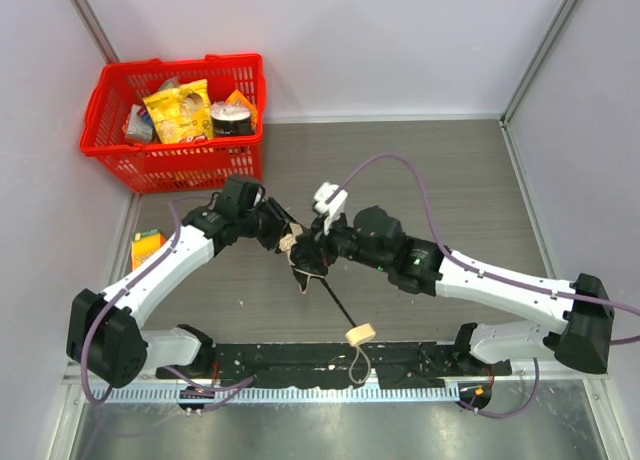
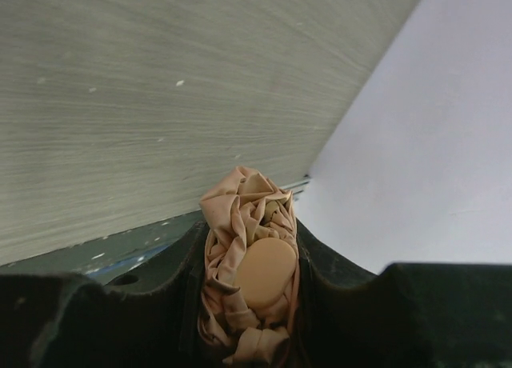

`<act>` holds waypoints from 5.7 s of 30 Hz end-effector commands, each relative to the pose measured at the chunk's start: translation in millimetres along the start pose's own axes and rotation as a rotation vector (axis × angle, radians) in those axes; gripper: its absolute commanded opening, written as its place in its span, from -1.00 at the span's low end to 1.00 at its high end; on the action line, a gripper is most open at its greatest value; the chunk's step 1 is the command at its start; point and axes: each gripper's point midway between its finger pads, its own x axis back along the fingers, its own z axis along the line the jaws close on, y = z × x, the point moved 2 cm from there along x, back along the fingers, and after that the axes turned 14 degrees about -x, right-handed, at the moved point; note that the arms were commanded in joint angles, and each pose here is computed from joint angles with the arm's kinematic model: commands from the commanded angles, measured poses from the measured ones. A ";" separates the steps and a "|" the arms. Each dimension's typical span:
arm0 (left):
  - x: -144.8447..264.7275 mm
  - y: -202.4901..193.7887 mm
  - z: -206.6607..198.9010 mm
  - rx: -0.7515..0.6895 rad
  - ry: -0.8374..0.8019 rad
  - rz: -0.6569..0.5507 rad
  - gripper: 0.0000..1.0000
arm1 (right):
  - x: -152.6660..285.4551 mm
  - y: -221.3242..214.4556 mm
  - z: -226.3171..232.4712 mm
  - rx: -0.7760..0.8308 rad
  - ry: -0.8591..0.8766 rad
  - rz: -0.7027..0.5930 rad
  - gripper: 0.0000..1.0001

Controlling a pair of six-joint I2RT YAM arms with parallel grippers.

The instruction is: Put away the umbrella

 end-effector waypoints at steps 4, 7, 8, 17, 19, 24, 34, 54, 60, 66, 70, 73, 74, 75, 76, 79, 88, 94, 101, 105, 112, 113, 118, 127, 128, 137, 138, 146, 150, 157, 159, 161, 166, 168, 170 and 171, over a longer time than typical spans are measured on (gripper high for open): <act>-26.2 -6.1 105.3 0.007 0.453 0.037 -1.00 | 13.0 97.3 127.3 0.265 0.176 -0.314 -0.98; -27.1 -3.1 106.4 -0.037 0.488 0.027 -1.00 | -7.1 69.4 131.0 0.354 0.142 -0.223 -0.98; -25.5 0.1 105.2 -0.071 0.509 0.009 -1.00 | -10.2 63.2 132.1 0.373 0.133 -0.198 -0.98; -19.6 12.2 87.9 -0.278 0.593 -0.190 -1.00 | -28.4 40.1 92.7 0.379 -0.067 -0.218 -0.98; -16.3 16.3 92.9 -0.331 0.667 -0.218 -1.00 | -31.8 39.6 86.9 0.392 -0.100 -0.254 -0.98; -21.4 23.9 108.0 -0.371 0.734 -0.266 -1.00 | -30.9 45.8 84.1 0.390 -0.135 -0.371 -0.98; -39.2 30.6 108.0 -0.400 0.764 -0.247 -1.00 | -36.3 18.3 152.0 0.641 -0.045 -0.353 -0.98; -45.9 55.5 108.3 -0.448 0.832 -0.382 -1.00 | -104.4 -80.7 114.9 0.690 0.152 0.115 -0.98; -56.1 54.8 108.1 -0.483 0.851 -0.375 -1.00 | -127.3 -114.7 96.1 0.784 0.116 0.263 -0.98; -67.7 52.4 117.9 -0.476 0.856 -0.365 -1.00 | -137.7 -142.9 83.9 0.856 0.097 0.400 -0.98; -77.6 51.0 126.6 -0.477 0.857 -0.371 -1.00 | -140.9 -155.8 80.8 0.880 0.111 0.459 -0.98; -85.1 50.6 134.8 -0.479 0.871 -0.382 -1.00 | -146.6 -171.7 75.6 0.905 0.111 0.549 -0.98; -86.8 50.7 136.6 -0.478 0.874 -0.387 -1.00 | -147.1 -174.5 75.1 0.906 0.114 0.559 -0.98; -88.6 50.2 138.2 -0.476 0.876 -0.388 -1.00 | -148.7 -178.9 73.7 0.908 0.120 0.571 -0.98; -90.8 50.4 139.1 -0.476 0.872 -0.390 -1.00 | -149.1 -181.2 72.3 0.913 0.119 0.581 -0.98; -91.1 53.6 136.9 -0.524 0.898 -0.430 -1.00 | -151.2 -188.0 71.8 0.930 0.130 0.620 -0.98; -100.7 52.0 138.5 -0.635 0.918 -0.533 -1.00 | -155.1 -218.1 65.1 0.945 0.124 0.742 -0.87; -102.5 54.1 136.3 -0.676 0.952 -0.613 -1.00 | -160.9 -238.4 56.5 0.965 0.101 0.840 -0.76; -99.3 53.1 137.1 -0.692 0.948 -0.651 -1.00 | -161.0 -252.0 67.4 0.997 0.120 0.891 -0.72; -98.3 52.0 132.2 -0.713 0.914 -0.686 -1.00 | -163.6 -261.2 73.3 0.997 0.128 0.889 -0.81; -97.8 50.6 132.5 -0.712 0.870 -0.703 -1.00 | -170.7 -256.9 67.0 0.767 0.176 0.889 -0.79; -98.4 50.3 131.5 -0.714 0.868 -0.703 -1.00 | -170.6 -252.5 64.5 0.722 0.198 0.886 -0.77; -102.0 49.9 132.0 -0.709 0.865 -0.686 -1.00 | -169.9 -248.7 60.3 0.624 0.228 0.873 -0.74; -111.0 49.5 127.9 -0.706 0.838 -0.685 -1.00 | -163.0 -246.5 47.0 0.638 0.216 0.866 -0.58; -111.1 49.8 126.7 -0.705 0.833 -0.688 -1.00 | -164.1 -244.8 44.1 0.641 0.201 0.861 -0.59; -118.8 46.8 127.3 -0.702 0.818 -0.636 -1.00 | -145.3 -193.4 62.2 0.596 0.141 0.673 -0.30; -119.4 46.8 125.1 -0.699 0.811 -0.630 -1.00 | -138.4 -196.7 59.3 0.587 0.137 0.668 -0.29; -117.0 46.4 115.3 -0.585 0.713 -0.569 -1.00 | -75.3 -141.9 51.2 0.468 -0.052 0.470 -0.13; -106.9 52.6 90.3 -0.567 0.611 -0.586 -1.00 | -33.5 -109.0 65.0 0.318 -0.035 0.320 -0.04; -61.9 75.7 8.0 -0.645 0.261 -0.681 -1.00 | 51.5 -22.4 14.7 0.093 -0.348 -0.004 -0.03; -40.3 83.6 -17.7 -0.683 0.162 -0.734 -1.00 | 74.4 -4.4 -0.2 0.035 -0.409 -0.077 -0.03; -21.8 88.5 -41.0 -0.742 0.062 -0.777 -1.00 | 93.4 9.3 -10.1 -0.030 -0.415 -0.141 -0.03; 17.3 93.5 -84.7 -0.921 -0.158 -0.880 -1.00 | 129.9 25.9 -58.2 -0.139 -0.597 -0.273 0.04; 29.3 86.9 -98.8 -1.047 -0.257 -0.940 -1.00 | 132.6 22.7 -80.1 -0.146 -0.694 -0.272 0.04; 39.8 79.2 -109.2 -1.161 -0.350 -1.003 -1.00 | 130.3 19.2 -102.3 -0.149 -0.779 -0.248 0.04; 45.4 70.1 -116.5 -1.237 -0.430 -1.024 -1.00 | 122.5 12.3 -107.5 -0.149 -0.786 -0.210 0.04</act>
